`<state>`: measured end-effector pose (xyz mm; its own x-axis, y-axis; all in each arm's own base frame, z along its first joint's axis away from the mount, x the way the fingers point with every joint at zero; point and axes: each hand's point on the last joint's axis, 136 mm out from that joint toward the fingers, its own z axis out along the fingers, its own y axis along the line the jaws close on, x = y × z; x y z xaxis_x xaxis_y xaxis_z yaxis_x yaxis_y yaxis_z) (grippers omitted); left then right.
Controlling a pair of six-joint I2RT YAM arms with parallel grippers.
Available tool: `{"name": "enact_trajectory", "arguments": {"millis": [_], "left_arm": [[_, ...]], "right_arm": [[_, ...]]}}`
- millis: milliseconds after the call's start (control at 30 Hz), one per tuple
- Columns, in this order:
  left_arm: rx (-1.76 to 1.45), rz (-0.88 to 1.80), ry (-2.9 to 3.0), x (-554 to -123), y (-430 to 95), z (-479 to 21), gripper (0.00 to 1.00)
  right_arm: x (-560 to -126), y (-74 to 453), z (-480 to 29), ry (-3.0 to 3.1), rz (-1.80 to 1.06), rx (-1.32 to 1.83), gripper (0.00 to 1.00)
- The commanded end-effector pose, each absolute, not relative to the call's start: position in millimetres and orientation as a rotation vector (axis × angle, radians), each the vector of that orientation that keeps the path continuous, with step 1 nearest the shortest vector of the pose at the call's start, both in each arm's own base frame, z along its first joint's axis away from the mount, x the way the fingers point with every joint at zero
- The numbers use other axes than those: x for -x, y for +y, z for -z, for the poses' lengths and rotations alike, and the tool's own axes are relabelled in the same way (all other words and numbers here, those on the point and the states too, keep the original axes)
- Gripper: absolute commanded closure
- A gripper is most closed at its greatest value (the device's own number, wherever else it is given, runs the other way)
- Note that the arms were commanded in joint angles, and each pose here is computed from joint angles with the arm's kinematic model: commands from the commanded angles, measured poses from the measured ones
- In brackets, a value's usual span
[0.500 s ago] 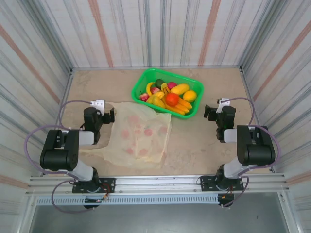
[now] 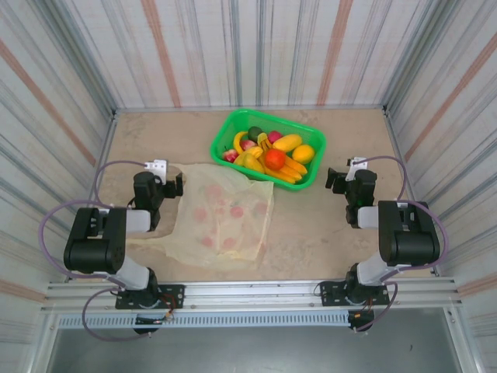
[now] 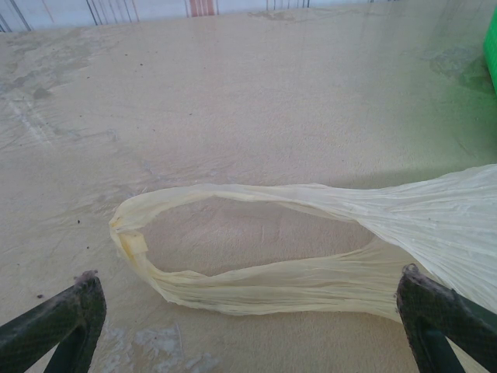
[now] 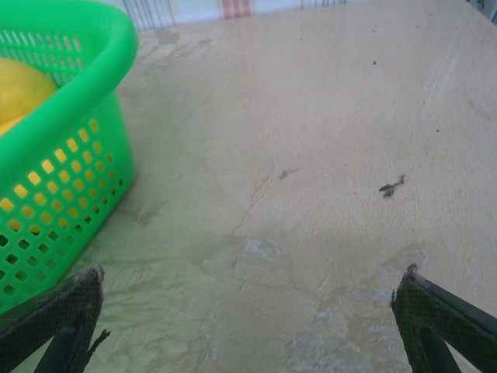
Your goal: Place the fake fruits into the plastic bag and tie a complex knot
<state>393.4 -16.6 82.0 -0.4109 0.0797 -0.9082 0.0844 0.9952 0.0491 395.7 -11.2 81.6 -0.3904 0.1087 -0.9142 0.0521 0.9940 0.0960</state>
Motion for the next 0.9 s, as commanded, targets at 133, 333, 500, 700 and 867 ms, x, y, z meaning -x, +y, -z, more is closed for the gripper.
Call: {"name": "enact_trajectory", "arguments": {"millis": [133,333,500,700,867], "left_arm": [[-0.130,0.001,1.963,-395.3,-15.8,-91.5,0.01],[-0.135,0.069,1.960,-395.0,-15.5,-92.4,0.01],[-0.134,0.068,1.960,-395.1,-15.1,-92.4,0.01],[-0.135,0.071,1.963,-394.5,-15.5,-91.6,0.01],[-0.134,0.070,1.963,-394.5,-15.3,-91.7,0.01]], "right_arm": [[-394.3,-13.8,-82.0,1.972,-0.049,-0.113,0.01],[-394.6,-13.7,-82.1,1.972,-0.050,-0.113,0.01],[-394.3,-13.7,-81.7,1.972,-0.049,-0.113,0.01],[-394.3,-13.9,-82.0,1.972,-0.048,-0.113,0.01],[-394.4,-14.2,-82.0,1.972,-0.050,-0.114,0.01]]}}
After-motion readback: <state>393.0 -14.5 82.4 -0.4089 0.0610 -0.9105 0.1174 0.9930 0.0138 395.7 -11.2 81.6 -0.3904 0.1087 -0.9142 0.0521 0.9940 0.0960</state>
